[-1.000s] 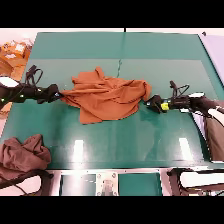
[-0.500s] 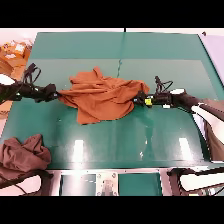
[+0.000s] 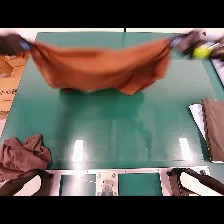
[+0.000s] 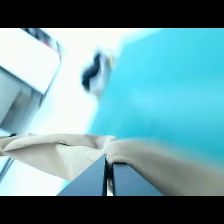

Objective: Fold the shirts.

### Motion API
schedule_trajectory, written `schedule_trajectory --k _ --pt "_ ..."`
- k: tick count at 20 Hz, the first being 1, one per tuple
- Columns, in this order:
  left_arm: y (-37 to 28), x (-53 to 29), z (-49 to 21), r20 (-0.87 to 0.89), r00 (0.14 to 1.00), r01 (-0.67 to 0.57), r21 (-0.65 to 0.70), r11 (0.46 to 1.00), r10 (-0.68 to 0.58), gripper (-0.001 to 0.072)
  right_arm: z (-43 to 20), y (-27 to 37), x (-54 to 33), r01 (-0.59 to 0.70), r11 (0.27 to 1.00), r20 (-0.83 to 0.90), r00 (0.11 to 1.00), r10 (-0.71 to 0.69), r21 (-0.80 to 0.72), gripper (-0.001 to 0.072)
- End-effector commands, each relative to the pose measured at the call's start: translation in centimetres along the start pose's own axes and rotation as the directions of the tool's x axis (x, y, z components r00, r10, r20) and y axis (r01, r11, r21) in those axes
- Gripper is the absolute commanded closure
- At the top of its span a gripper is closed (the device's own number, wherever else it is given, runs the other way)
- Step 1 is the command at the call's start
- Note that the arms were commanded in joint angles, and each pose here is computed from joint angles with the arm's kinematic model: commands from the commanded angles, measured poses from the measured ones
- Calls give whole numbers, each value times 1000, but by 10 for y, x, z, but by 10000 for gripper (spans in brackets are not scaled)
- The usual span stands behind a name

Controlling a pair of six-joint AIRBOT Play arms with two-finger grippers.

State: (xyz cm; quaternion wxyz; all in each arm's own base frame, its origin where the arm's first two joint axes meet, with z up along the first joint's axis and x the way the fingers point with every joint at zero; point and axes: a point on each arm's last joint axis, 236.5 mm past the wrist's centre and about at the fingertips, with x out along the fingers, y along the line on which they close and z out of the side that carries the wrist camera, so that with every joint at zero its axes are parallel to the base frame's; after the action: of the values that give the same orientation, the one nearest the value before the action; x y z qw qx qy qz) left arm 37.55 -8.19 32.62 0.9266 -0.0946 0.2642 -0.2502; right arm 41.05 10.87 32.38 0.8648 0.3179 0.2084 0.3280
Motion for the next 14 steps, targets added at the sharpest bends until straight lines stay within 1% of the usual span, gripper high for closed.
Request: schedule_trajectory --k 1,3,5,7,10,12,14 --pt "-95 -103 59 244 968 7 223 975 -63 680 44 133 -92 1 963 205 977 56 -270 698" --pt "-136 -144 69 328 939 2 304 953 -107 680 46 180 -124 41 929 283 957 70 -369 698" --pt "-155 -165 67 352 928 -2 324 946 -119 680 47 204 -144 86 901 335 940 68 -426 698" --pt "-162 -166 56 312 940 32 314 949 -134 680 50 201 -148 112 911 357 933 41 -397 698" --pt "-149 -149 45 256 958 65 235 970 -126 680 57 159 -137 164 926 341 939 -42 -340 698" --pt "-127 -122 35 204 972 85 160 983 -118 679 60 115 -119 163 952 295 952 -83 -260 698" --pt "-98 -86 16 141 984 107 53 993 -114 679 52 60 -89 156 969 209 971 -115 -189 698"
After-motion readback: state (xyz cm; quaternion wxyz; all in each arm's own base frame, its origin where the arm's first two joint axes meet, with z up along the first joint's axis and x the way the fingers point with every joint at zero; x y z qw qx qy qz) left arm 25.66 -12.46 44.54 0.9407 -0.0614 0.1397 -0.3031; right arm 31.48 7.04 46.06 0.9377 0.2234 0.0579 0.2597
